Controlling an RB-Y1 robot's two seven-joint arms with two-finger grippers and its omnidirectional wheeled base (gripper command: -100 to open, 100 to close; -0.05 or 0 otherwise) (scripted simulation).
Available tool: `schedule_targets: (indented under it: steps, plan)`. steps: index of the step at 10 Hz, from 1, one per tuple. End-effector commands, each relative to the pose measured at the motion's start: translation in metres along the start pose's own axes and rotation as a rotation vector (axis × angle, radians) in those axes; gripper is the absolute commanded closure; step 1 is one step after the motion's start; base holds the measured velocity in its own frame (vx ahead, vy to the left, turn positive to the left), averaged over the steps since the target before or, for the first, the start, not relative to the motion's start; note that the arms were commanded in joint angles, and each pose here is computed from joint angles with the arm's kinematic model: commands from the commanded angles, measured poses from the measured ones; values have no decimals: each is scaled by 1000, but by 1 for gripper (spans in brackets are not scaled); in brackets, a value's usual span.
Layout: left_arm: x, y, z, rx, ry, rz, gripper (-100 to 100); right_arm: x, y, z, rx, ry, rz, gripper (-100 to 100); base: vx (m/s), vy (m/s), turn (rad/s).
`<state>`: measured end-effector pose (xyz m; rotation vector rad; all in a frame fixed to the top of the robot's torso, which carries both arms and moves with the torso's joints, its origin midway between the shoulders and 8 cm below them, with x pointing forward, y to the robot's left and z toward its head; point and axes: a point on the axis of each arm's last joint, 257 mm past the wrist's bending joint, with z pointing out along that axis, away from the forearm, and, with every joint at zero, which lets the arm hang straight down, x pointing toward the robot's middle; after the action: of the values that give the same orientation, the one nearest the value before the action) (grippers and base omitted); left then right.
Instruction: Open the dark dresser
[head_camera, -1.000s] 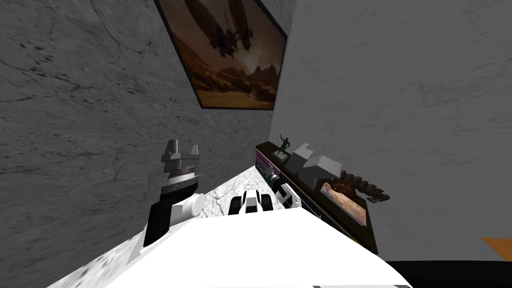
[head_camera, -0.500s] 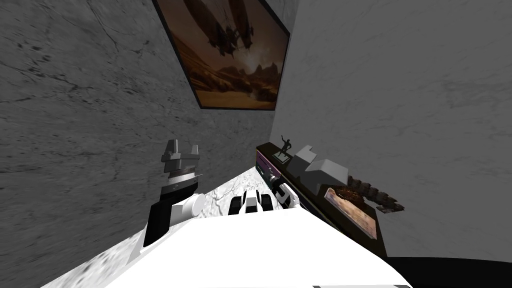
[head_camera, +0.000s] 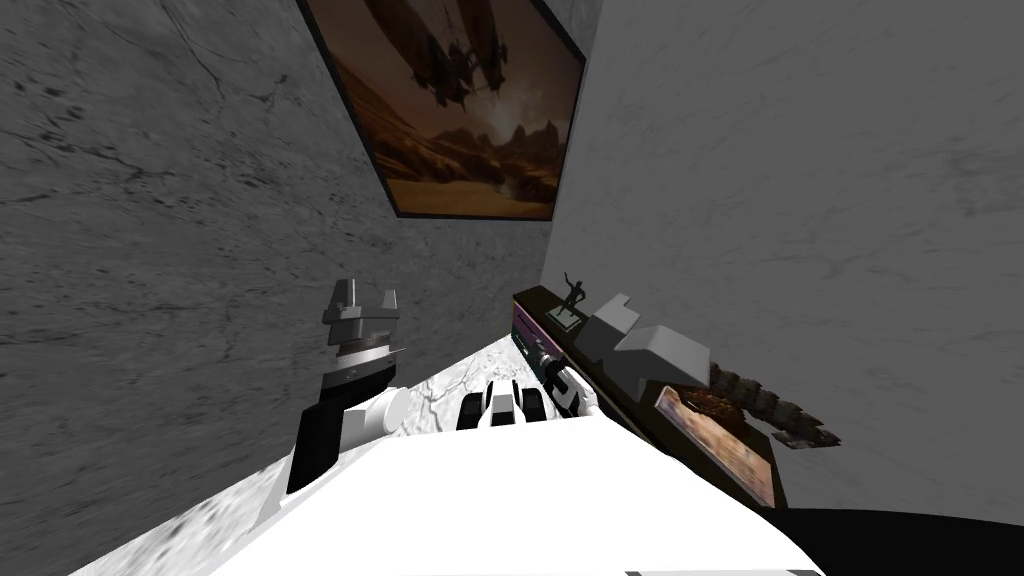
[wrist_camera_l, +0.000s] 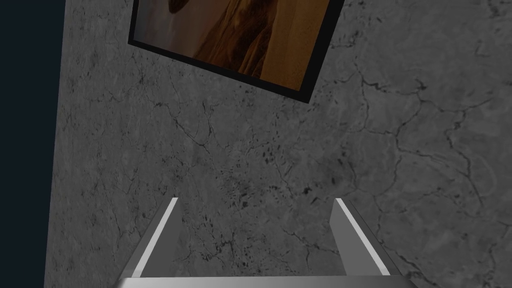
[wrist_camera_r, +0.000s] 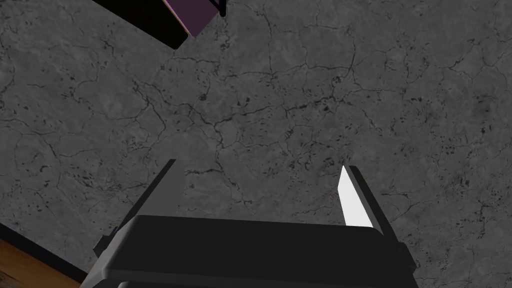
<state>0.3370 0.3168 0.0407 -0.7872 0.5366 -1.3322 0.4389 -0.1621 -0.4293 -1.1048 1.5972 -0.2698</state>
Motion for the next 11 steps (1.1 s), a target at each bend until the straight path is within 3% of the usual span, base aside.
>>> schedule_targets:
  steps: [1,4,5,7,8,11]
  plan:
    - [0,0,0,0,0,0,0,16,13,1,-39,29,-104,-100,34,-31,30]
    - [0,0,0,0,0,0,0,43,29,0,-103,76,-256,-100,37,-37,43]
    - [0,0,0,0,0,0,0,43,29,0,-103,76,-260,-100,38,-28,31]
    - [0,0,0,0,0,0,0,70,38,-5,-162,117,-392,-100,36,-36,64]
    - [0,0,0,0,0,0,0,70,38,-5,-163,116,-406,-100,37,-38,26]
    - [0,0,0,0,0,0,0,109,41,-15,-238,166,-590,-100,45,-41,53]
